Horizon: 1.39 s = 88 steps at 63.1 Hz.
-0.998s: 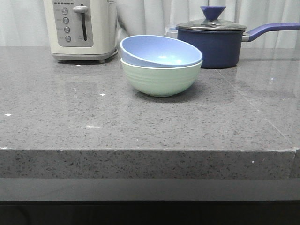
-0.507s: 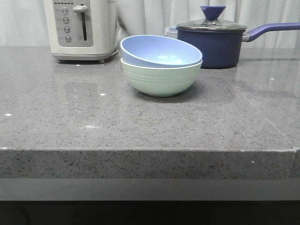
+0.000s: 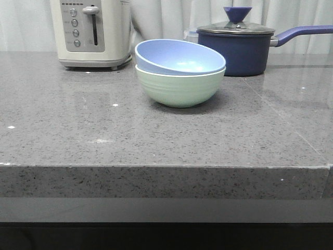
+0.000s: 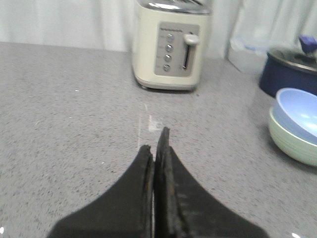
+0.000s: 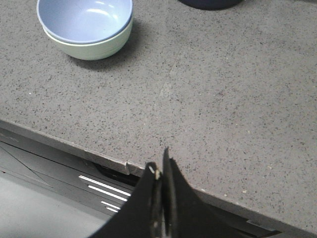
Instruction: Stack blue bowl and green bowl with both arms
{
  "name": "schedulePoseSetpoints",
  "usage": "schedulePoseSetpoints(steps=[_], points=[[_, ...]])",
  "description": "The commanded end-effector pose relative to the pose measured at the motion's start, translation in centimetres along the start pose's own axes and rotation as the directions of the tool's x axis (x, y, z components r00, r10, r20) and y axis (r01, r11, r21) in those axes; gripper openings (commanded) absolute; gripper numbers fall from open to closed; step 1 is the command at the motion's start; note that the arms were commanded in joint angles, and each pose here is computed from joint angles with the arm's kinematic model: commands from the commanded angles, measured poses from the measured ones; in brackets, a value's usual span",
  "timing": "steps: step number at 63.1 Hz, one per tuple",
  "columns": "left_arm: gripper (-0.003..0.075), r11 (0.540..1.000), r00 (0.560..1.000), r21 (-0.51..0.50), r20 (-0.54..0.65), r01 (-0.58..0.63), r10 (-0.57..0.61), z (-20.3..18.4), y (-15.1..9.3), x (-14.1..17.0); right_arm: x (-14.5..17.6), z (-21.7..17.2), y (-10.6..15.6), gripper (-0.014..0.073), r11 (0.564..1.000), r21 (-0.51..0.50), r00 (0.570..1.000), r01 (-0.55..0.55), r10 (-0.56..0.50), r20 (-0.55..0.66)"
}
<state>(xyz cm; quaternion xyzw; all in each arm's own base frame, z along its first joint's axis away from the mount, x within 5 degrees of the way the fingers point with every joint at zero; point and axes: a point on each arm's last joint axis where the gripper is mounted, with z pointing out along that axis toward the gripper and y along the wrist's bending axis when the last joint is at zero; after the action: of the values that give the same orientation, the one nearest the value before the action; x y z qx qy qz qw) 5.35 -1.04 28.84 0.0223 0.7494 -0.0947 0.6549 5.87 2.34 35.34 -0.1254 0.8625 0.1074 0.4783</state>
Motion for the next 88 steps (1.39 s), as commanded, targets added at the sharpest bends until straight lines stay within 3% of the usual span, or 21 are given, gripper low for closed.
schedulePoseSetpoints(steps=[1,13,30,57,88], points=[[-0.002,0.999,0.986,-0.033,0.161,0.043,-0.037,-0.3,0.4,1.0,-1.1,-0.4,0.0,-0.0063,1.0,0.005,0.997,0.005,-0.006,0.081],[-0.002,0.997,0.963,-0.069,0.27,0.036,-0.016,-0.1,1.1,4.6,-1.2,-0.3,0.0,-0.0063,1.0,0.005,0.997,0.005,-0.006,0.082],[-0.002,0.996,0.97,-0.088,0.241,-0.005,0.026,0.8,1.5,7.3,-1.2,-0.3,0.0,-0.0063,1.0,0.005,0.997,0.005,-0.006,0.081],[-0.002,0.993,0.957,-0.085,0.271,-0.087,0.107,0.8,1.4,7.1,-1.2,-0.3,0.0,-0.0063,1.0,0.005,0.997,0.005,-0.006,0.081],[-0.002,0.992,0.965,-0.09,0.239,-0.086,0.105,0.9,1.5,7.4,-1.2,-0.3,0.0,-0.0063,1.0,0.005,0.997,0.005,-0.006,0.081]])
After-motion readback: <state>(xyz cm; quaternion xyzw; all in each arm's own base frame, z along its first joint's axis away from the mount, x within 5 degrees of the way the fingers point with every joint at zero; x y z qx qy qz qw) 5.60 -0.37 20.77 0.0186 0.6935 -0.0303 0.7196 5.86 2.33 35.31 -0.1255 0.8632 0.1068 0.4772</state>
